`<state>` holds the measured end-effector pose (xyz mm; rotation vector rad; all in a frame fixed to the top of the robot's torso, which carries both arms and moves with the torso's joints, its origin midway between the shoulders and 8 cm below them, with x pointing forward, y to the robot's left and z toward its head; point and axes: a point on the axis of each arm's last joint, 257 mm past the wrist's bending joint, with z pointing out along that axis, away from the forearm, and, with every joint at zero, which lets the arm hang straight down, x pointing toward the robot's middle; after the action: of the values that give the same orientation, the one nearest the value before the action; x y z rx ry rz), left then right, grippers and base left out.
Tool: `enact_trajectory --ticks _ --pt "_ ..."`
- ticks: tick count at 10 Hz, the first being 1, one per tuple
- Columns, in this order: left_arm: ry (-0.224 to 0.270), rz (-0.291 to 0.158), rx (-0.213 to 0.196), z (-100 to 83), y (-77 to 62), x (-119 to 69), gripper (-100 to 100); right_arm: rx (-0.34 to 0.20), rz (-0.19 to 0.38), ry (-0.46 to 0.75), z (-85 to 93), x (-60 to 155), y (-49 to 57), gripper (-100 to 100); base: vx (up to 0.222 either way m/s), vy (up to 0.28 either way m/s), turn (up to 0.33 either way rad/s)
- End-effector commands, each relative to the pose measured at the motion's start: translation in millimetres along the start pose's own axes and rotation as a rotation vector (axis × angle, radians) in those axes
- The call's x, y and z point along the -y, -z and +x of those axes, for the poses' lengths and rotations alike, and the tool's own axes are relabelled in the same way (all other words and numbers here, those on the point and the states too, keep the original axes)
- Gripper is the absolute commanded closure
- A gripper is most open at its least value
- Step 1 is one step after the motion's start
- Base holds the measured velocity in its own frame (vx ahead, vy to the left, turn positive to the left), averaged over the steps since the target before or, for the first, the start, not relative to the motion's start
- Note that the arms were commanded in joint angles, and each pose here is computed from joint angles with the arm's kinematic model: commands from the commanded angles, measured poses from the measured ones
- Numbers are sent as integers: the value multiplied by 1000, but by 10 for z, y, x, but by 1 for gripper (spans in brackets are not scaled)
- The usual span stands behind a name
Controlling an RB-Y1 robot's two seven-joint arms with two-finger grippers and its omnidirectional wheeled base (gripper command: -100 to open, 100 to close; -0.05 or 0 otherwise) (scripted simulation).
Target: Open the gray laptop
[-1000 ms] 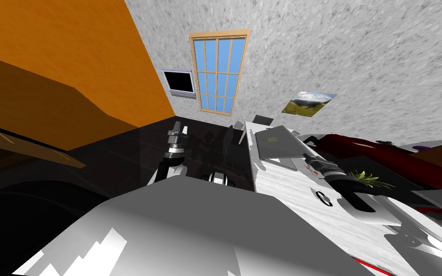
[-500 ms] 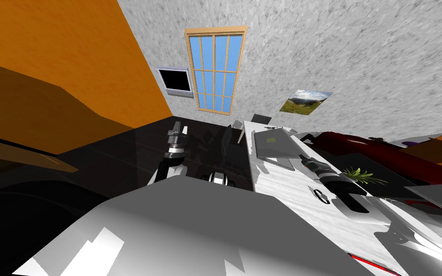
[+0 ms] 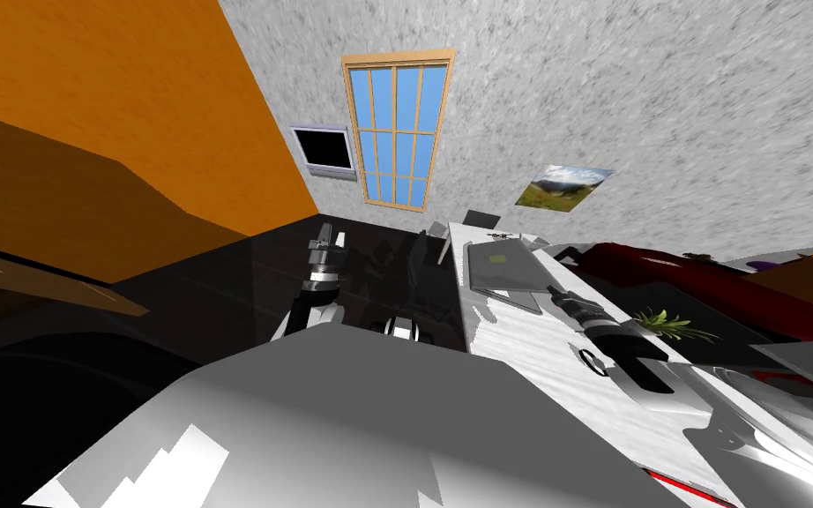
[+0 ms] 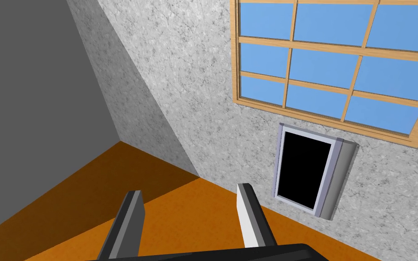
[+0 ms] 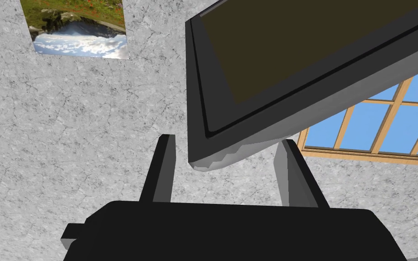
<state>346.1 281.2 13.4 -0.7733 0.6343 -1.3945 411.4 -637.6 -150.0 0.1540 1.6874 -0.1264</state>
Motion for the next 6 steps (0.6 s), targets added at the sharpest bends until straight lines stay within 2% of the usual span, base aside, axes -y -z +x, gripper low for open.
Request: enact_trajectory --ticks 1,2,6 --pt "0 0 0 0 0 0 0 -4 -9 2 24 -40 -7 100 0 0 0" --pt "0 0 0 0 0 0 0 1 -5 2 -117 25 -1 -100 6 12 -45" --pt "0 0 0 0 0 0 0 1 -17 4 -400 59 3 -100 18 24 -43"
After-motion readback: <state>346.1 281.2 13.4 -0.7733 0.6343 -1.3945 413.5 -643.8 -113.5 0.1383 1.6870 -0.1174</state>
